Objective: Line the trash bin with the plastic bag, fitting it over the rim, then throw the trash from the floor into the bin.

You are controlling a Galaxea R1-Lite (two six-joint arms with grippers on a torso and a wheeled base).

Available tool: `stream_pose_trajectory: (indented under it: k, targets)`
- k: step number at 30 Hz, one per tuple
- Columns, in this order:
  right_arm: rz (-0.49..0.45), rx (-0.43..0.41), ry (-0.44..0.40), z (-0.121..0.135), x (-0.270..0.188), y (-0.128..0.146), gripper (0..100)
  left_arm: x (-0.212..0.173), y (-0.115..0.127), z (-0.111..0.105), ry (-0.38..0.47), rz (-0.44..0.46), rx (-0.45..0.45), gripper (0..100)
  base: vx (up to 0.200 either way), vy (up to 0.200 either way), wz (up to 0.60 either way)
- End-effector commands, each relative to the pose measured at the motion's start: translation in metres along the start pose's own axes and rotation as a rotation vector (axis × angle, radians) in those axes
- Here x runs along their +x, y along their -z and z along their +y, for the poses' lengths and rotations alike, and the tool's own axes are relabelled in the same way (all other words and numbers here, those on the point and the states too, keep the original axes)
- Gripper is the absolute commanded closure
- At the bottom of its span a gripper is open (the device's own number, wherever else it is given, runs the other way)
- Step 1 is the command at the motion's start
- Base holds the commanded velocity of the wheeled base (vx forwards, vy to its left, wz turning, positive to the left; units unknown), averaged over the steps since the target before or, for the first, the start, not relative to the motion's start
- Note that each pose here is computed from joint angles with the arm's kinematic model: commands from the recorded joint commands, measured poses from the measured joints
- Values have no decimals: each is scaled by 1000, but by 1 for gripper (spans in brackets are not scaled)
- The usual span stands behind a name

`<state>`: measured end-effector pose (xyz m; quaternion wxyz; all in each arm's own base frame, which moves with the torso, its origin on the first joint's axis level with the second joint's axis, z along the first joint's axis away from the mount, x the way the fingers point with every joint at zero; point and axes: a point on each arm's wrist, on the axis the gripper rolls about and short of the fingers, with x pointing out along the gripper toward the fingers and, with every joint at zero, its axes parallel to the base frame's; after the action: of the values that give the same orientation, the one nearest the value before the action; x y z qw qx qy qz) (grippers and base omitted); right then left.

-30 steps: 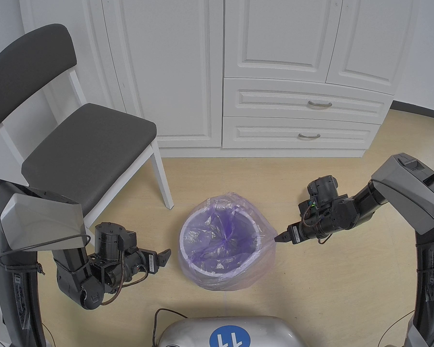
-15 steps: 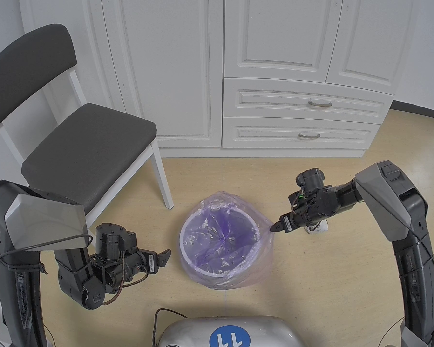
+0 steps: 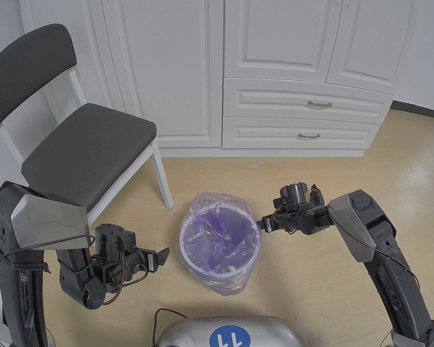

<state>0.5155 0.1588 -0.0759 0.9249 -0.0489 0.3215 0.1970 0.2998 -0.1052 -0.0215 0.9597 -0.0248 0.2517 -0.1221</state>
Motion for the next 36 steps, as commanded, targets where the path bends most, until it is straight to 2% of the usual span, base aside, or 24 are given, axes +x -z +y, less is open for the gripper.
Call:
stream_pose_trajectory:
  k: [1, 2, 5, 8, 11, 12, 14, 15, 17, 20, 21, 23, 24, 32, 36]
  targets:
    - [-146, 155, 0, -7, 7, -3, 0, 3, 2, 1, -3, -11, -3, 0, 0, 0, 0]
    - [-215, 207, -3, -11, 0, -17, 0, 3, 2, 1, -2, -17, -3, 0, 0, 0, 0]
    - [-299, 283, -21, -11, -9, -35, 0, 3, 3, 1, 1, -16, -2, 0, 0, 0, 0]
    - [-313, 315, -13, -12, -14, -42, 0, 4, 5, 1, 0, -9, -1, 0, 0, 0, 0]
    - [-303, 285, 21, -25, -26, -45, 0, 5, 6, 1, -1, -6, -1, 0, 0, 0, 0]
    - [-222, 198, 64, -35, -58, -40, 0, 5, 7, 1, -1, -4, -1, 0, 0, 0, 0]
    - [-155, 145, 75, -35, -99, -36, 0, 5, 7, 2, -3, -1, -2, 0, 0, 0, 0]
    - [-149, 144, 75, -35, -102, -35, 0, 5, 7, 2, -3, -1, 0, 0, 0, 0, 0]
    - [-162, 117, 71, -28, -149, -48, 0, 5, 4, 2, -2, -15, -3, 0, 0, 0, 0]
    - [-189, 116, 59, -19, -179, -61, 0, 2, 3, -1, 5, -17, 3, 0, 0, 0, 0]
    - [-190, 117, 58, -19, -180, -61, 0, 2, 3, -1, 5, -17, 3, 0, 0, 0, 0]
    - [-167, 113, 34, -6, -179, -56, 0, 2, 3, -1, 5, -24, 2, 0, 0, 0, 0]
    - [-137, 98, 5, 10, -172, -48, 0, 2, 4, -1, 5, -24, 2, 0, 0, 0, 0]
    - [-23, 45, -63, 51, -151, -15, 0, 1, 2, -2, 4, -35, 5, 0, 0, 0, 0]
    - [27, 35, -74, 60, -131, 2, 0, 1, 2, -3, 6, -35, 5, 0, 0, 0, 0]
